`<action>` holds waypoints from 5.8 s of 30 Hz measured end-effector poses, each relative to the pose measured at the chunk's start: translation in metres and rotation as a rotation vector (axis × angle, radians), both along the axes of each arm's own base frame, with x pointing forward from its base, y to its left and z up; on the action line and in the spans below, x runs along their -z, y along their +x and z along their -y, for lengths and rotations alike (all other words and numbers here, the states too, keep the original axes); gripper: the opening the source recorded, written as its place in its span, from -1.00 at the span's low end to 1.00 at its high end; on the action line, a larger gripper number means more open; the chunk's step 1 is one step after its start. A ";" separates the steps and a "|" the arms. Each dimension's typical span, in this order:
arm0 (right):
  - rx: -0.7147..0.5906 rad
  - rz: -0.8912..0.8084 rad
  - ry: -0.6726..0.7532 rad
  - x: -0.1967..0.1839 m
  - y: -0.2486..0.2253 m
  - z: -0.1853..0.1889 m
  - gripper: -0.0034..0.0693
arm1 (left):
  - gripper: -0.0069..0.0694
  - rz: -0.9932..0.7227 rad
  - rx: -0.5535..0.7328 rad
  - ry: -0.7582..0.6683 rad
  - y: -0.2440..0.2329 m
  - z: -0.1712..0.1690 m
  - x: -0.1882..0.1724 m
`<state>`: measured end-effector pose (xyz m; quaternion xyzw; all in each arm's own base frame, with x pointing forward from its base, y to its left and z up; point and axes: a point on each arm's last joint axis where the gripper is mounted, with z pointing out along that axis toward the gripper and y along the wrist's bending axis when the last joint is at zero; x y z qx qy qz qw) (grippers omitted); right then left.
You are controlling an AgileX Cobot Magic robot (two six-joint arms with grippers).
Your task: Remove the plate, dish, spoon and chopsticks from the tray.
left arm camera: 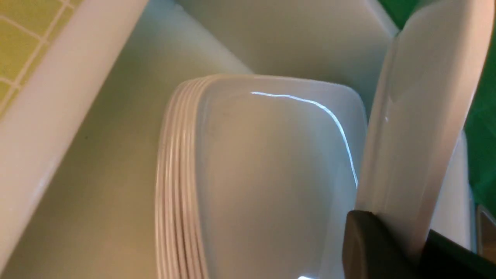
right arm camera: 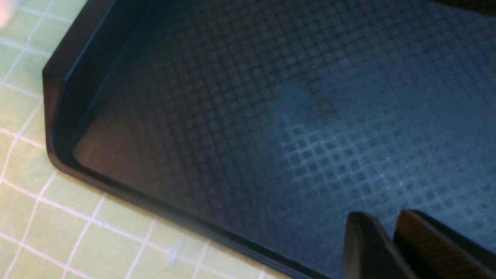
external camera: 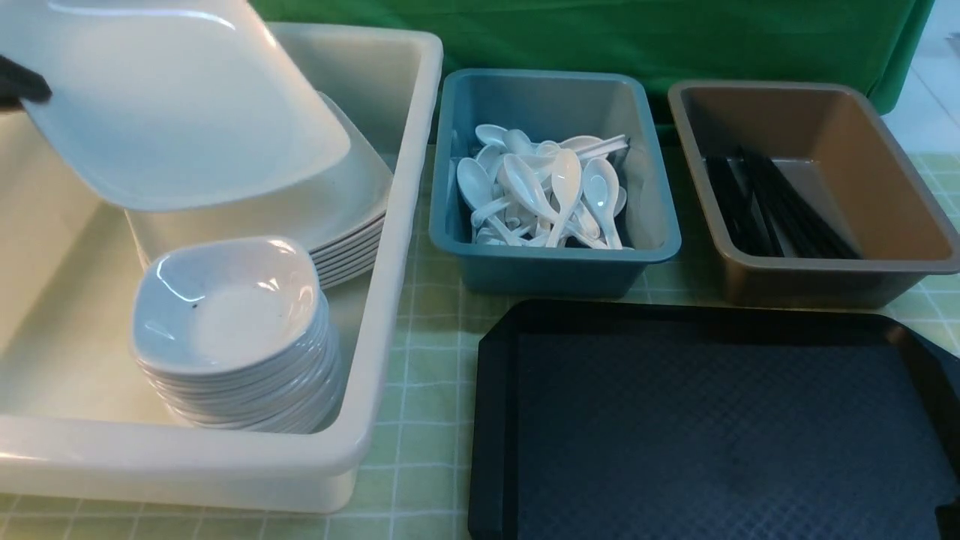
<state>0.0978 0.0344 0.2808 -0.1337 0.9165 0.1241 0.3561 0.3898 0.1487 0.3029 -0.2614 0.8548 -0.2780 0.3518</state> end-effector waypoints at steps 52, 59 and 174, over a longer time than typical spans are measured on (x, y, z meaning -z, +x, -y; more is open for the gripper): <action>0.066 0.109 -0.222 -0.090 -0.018 0.022 -0.53 | 0.26 -0.057 0.176 0.075 0.042 0.012 -0.046; 0.131 0.128 -0.303 -0.097 -0.032 0.033 -0.75 | -0.69 -0.031 0.200 0.090 0.039 0.029 -0.062; 0.203 0.704 -0.116 0.091 -0.042 0.029 -0.30 | -0.85 0.727 0.174 0.536 -0.403 0.187 -0.097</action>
